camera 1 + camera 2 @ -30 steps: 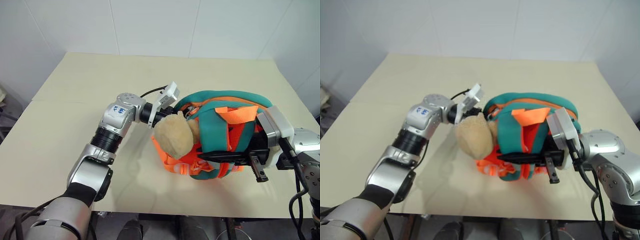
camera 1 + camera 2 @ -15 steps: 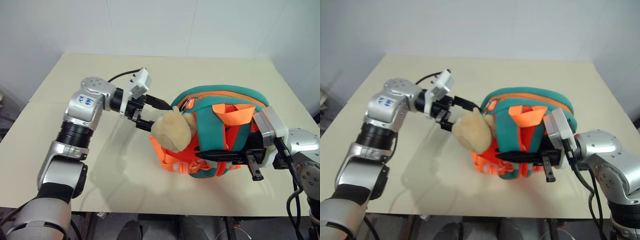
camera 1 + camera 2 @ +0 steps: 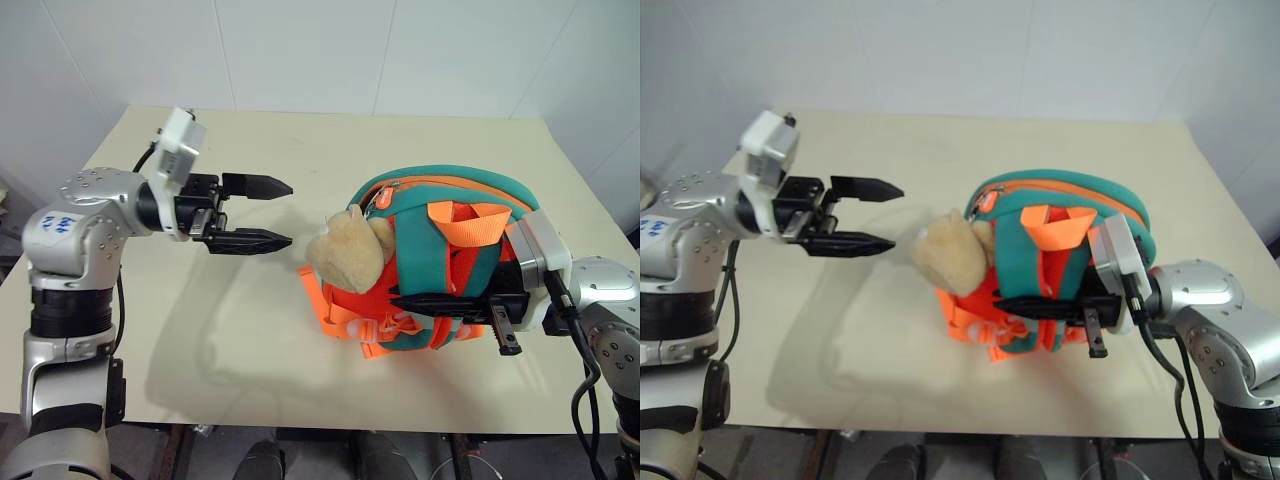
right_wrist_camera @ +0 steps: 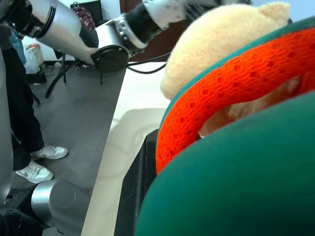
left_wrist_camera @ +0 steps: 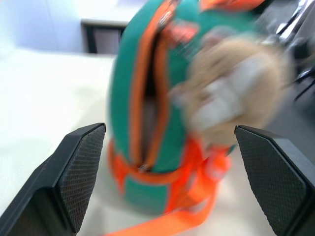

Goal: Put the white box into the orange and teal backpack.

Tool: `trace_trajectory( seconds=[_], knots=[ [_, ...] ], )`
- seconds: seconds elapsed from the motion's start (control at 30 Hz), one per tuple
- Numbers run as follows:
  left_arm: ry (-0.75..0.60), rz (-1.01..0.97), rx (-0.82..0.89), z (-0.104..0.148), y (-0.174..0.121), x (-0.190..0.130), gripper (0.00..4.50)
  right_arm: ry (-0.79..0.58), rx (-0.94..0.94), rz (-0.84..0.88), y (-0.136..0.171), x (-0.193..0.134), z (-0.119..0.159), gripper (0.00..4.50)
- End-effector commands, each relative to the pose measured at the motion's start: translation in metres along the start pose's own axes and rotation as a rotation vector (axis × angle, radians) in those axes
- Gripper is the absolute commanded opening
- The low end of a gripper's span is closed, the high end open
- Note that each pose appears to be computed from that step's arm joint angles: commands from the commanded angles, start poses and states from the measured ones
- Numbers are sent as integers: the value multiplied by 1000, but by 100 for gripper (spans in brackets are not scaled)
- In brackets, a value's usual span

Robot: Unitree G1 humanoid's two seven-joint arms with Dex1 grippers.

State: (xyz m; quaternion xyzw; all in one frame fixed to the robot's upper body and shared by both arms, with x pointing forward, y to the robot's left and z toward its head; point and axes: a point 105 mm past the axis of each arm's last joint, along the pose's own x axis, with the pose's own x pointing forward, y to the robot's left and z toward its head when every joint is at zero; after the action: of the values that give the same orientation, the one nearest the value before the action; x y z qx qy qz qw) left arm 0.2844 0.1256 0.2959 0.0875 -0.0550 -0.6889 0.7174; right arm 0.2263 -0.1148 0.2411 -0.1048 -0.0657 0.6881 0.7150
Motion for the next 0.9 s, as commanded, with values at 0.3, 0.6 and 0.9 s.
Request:
trace_trajectory(
  seconds=[0.3,0.6,0.9],
  knots=[
    [-127,-23,-70,1,-15,32,449,-42,-27,5,-1,7,6,50],
    [-67,-54,-157,-23,-14,63,449,-38,-33,-20,-1,7,6,50],
    [9,-70,-84,-26,-15,81,419,-36,-36,-33,-3,7,6,50]
  ],
)
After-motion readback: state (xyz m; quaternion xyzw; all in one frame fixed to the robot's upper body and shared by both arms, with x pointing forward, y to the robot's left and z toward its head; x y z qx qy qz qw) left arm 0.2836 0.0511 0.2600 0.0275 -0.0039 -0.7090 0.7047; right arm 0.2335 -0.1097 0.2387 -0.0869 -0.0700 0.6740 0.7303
